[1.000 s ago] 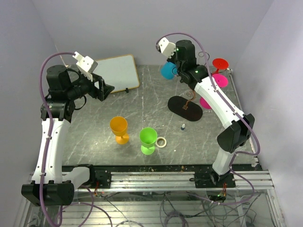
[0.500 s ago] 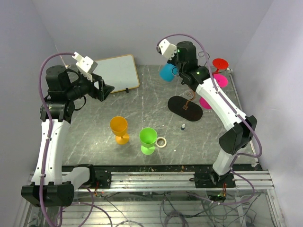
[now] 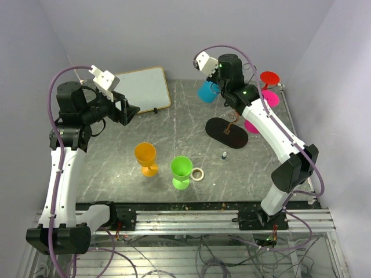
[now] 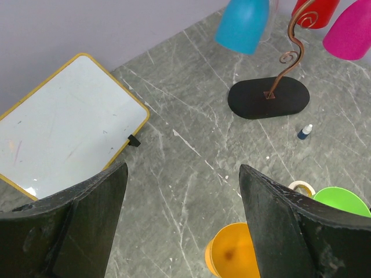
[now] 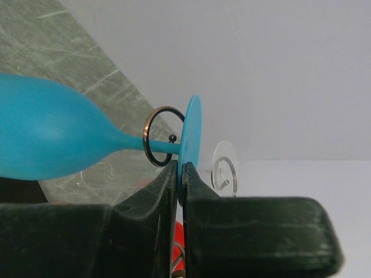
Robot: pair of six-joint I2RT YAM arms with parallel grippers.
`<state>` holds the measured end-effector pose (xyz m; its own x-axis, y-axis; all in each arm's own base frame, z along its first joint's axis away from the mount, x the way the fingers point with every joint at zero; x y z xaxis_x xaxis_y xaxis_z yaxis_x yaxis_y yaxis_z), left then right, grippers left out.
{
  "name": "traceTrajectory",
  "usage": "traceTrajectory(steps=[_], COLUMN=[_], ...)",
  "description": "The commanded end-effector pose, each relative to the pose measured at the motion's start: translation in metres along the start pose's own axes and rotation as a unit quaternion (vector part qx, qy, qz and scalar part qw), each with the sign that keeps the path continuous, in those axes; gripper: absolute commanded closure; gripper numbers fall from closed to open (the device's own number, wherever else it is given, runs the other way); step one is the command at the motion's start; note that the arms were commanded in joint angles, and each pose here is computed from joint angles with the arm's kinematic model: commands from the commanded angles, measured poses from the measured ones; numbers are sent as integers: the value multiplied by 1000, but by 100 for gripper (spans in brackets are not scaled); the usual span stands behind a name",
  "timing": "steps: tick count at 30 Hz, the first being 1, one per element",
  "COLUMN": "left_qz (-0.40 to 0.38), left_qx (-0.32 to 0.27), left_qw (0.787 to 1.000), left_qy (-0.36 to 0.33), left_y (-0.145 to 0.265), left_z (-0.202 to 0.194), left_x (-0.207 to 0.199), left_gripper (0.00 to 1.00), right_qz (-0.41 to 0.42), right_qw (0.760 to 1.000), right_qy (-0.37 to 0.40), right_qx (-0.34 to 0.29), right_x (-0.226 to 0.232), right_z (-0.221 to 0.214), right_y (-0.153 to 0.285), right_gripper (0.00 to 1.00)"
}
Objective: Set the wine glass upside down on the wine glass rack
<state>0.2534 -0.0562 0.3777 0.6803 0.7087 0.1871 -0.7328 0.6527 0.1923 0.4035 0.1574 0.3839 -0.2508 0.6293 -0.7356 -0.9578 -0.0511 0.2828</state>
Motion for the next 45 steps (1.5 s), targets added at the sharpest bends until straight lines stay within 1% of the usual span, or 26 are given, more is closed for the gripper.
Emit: traceTrajectory(steps=[1, 16, 23, 29, 38, 43, 45], left_qz=[-8, -8, -10, -8, -9, -9, -8], left_qx=[-15, -16, -16, -15, -15, -15, -14], left_qw=[1000, 1000, 1000, 1000, 1000, 1000, 1000], left_qy=[-15, -11, -11, -12, -12, -11, -12], left_y=[4, 4, 4, 4, 4, 4, 4], left_z=[3, 1, -1, -2, -4, -5, -5], left_x=[-3, -3, -3, -3, -3, -3, -3], left_gripper=[12, 12, 12, 12, 12, 12, 12], right_qz=[-15, -27, -26, -27, -32, -39, -40], right_qw=[1000, 1000, 1000, 1000, 999, 999, 999], right_qy=[-4, 0, 1, 7, 5, 2, 1], right_qx=[-12, -2, 6, 12, 19, 17, 16], right_x=[-8, -9, -7, -6, -11, -16, -18], right_z=[3, -8, -11, -15, -22, -22, -21], right_y=[9, 19, 18, 18, 21, 25, 28], right_gripper=[93, 78, 74, 64, 43, 36, 35])
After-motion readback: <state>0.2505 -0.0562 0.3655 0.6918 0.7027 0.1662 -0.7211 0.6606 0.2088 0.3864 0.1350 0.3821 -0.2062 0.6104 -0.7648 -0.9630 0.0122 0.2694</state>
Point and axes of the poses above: each gripper's point midway between its finger pads, its own y axis back along the fingers, its own x axis along the line the jaws close on, z = x × y, the point moved 8 cm from there along y, back along the fingers, and after that the axes turned 10 degrees about -y, right-handed, at the moved point
